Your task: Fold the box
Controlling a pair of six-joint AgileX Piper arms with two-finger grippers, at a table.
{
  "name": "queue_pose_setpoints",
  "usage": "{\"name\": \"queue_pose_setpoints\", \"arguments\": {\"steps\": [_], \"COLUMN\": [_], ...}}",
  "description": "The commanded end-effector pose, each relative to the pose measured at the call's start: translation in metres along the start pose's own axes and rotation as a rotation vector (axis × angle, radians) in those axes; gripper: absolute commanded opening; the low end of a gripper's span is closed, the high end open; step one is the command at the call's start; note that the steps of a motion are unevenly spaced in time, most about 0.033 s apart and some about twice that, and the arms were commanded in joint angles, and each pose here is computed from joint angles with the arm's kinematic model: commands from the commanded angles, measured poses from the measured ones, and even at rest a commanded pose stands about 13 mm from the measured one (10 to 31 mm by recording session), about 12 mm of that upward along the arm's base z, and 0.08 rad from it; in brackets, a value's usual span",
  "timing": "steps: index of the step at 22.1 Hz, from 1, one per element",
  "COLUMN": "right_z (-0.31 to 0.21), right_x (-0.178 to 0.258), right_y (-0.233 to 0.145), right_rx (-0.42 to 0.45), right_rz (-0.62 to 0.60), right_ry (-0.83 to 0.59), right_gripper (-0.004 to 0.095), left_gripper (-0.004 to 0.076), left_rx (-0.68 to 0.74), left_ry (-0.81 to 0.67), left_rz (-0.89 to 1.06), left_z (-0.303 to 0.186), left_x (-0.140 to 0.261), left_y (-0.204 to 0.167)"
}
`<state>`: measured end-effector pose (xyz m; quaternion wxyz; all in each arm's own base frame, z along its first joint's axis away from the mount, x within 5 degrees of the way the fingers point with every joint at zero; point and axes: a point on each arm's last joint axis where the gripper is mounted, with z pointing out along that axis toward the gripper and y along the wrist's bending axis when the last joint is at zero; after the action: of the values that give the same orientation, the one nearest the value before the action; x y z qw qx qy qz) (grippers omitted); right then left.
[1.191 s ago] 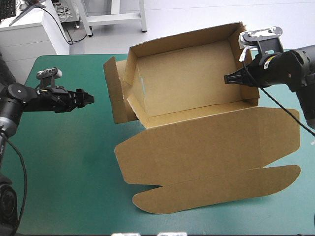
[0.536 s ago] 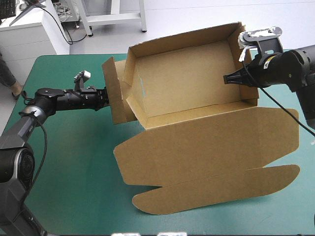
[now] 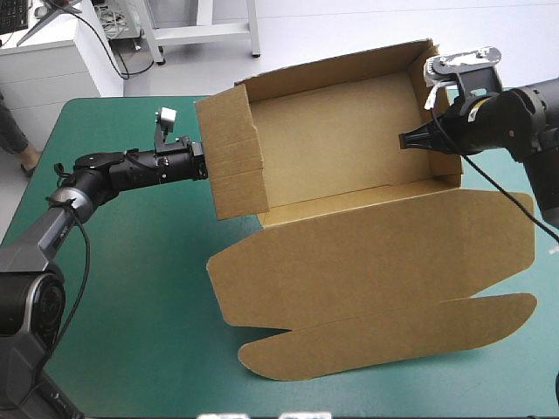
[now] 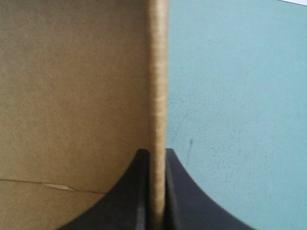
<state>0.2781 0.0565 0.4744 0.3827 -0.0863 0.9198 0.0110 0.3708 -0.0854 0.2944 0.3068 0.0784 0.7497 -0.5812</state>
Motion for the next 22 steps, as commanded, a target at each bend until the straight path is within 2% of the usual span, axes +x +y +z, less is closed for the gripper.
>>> {"name": "queue_pose_setpoints", "arguments": {"steps": [1,7,14,17,22], "right_z": [-0.013,0.005,0.015,0.015,0.015], "right_x": [-0.004,-0.006,-0.008,-0.008,-0.008], "right_y": [-0.002,0.001,0.006,0.006,0.008], "right_rx": [0.008,-0.02,-0.053,-0.058,-0.075], "right_rz": [0.005,0.008,0.008,0.009,0.016], "right_ry": [-0.042,0.0,0.009,0.009,0.004], "right_gripper": [-0.0019,-0.0019,-0.0019,-0.0019,-0.0019], "left_gripper": [0.0463,0.0463,0.0464,0.0464,0.0464], "left_rx": [0.182,0.267,0.279,0.212,0.013], "left_ry": [-0.048,-0.052,-0.049,-0.014,0.048], "left_rz": [0.092,0.185,0.17,0.157,0.12], "left_z": [-0.012,-0.019,-0.021,-0.019,-0.017], "left_x": [-0.01,-0.004,-0.002,0.0,0.004], "left_y": [-0.058,-0.108,-0.116,-0.11,-0.092]}}
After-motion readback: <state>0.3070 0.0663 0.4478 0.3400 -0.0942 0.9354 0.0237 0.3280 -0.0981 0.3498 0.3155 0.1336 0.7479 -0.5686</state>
